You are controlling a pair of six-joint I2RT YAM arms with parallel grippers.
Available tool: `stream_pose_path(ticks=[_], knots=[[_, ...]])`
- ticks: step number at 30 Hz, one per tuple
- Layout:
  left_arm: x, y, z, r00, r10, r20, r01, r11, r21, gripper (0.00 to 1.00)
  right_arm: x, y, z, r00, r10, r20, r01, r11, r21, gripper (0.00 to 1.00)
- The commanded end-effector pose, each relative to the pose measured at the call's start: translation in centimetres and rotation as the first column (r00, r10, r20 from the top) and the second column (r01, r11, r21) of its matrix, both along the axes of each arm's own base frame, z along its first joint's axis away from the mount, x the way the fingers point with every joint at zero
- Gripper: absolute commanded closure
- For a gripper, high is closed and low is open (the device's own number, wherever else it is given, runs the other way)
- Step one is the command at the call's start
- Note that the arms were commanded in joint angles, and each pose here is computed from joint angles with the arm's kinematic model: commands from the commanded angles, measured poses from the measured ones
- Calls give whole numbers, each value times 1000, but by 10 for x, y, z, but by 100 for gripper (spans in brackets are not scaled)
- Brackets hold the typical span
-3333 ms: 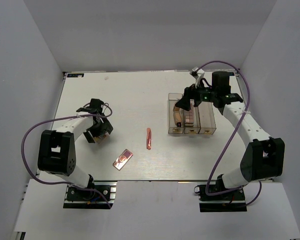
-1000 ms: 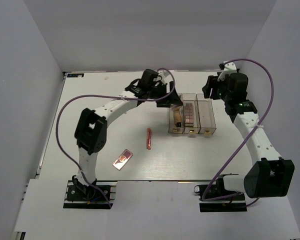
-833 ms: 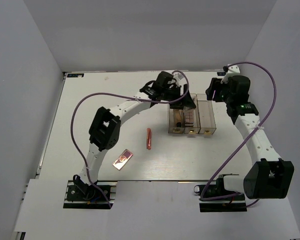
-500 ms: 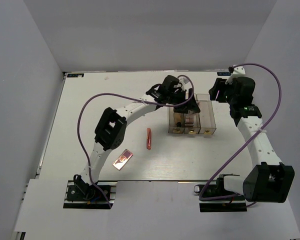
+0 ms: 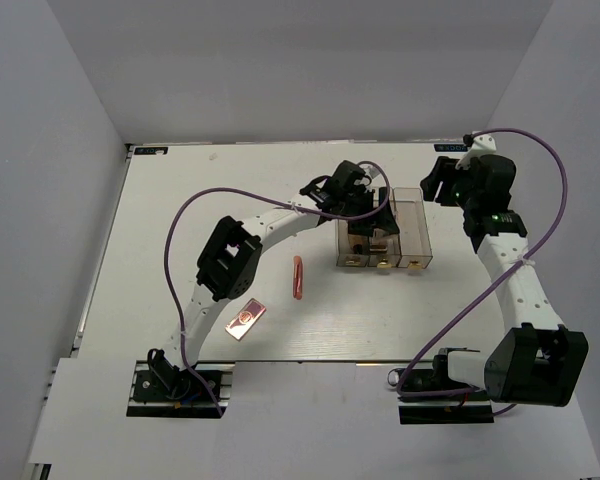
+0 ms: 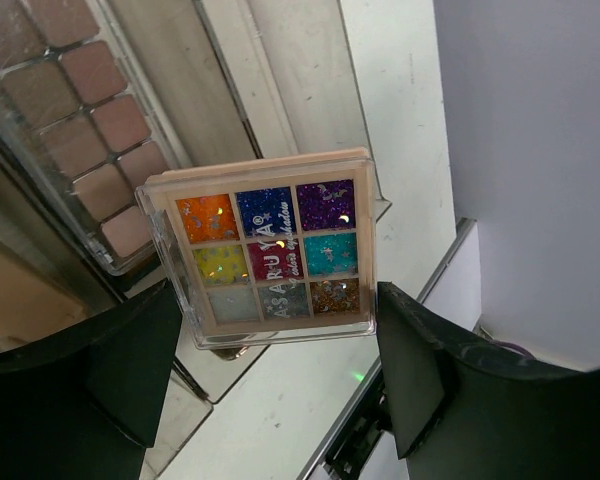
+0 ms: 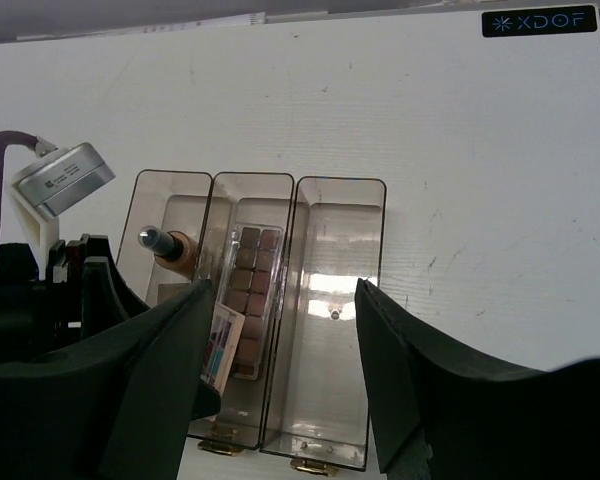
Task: Organize the makeup
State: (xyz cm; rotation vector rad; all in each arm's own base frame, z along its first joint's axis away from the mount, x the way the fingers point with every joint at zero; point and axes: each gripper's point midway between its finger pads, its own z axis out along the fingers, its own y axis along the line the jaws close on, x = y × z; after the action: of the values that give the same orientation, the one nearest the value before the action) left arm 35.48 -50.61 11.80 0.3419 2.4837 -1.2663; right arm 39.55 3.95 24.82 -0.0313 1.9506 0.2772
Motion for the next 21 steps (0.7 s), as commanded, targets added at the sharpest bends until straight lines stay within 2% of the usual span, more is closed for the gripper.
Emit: stream_pose_path(ticks=[1,3,4,7,8,11,21], knots=[[5,-3,23,999,22,37,-21,1000,-17,63,2,-3,15,998,-10,56,9,1000,24,36],[5,-3,21,999,25,36,-25,1000,-15,58,2,-3,14,998,-8,56,6,1000,27,36],[5,-2,21,999,28,32,-27,1000,-13,50,2,-3,14,998,-5,57,3,1000,28,36],[5,-2,20,999,31,27,-30,999,-9,37,2,-3,13,999,-5,54,3,999,32,36],[5,-2,20,999,32,25,-31,999,-10,27,2,-2,14,998,-2,57,0,999,33,36],[5,-3,22,999,34,25,-33,999,-17,15,2,-2,14,998,0,57,-2,999,36,36],[6,-7,45,998,41,39,-38,997,-70,10,-1,-1,14,998,8,56,-11,999,44,35]])
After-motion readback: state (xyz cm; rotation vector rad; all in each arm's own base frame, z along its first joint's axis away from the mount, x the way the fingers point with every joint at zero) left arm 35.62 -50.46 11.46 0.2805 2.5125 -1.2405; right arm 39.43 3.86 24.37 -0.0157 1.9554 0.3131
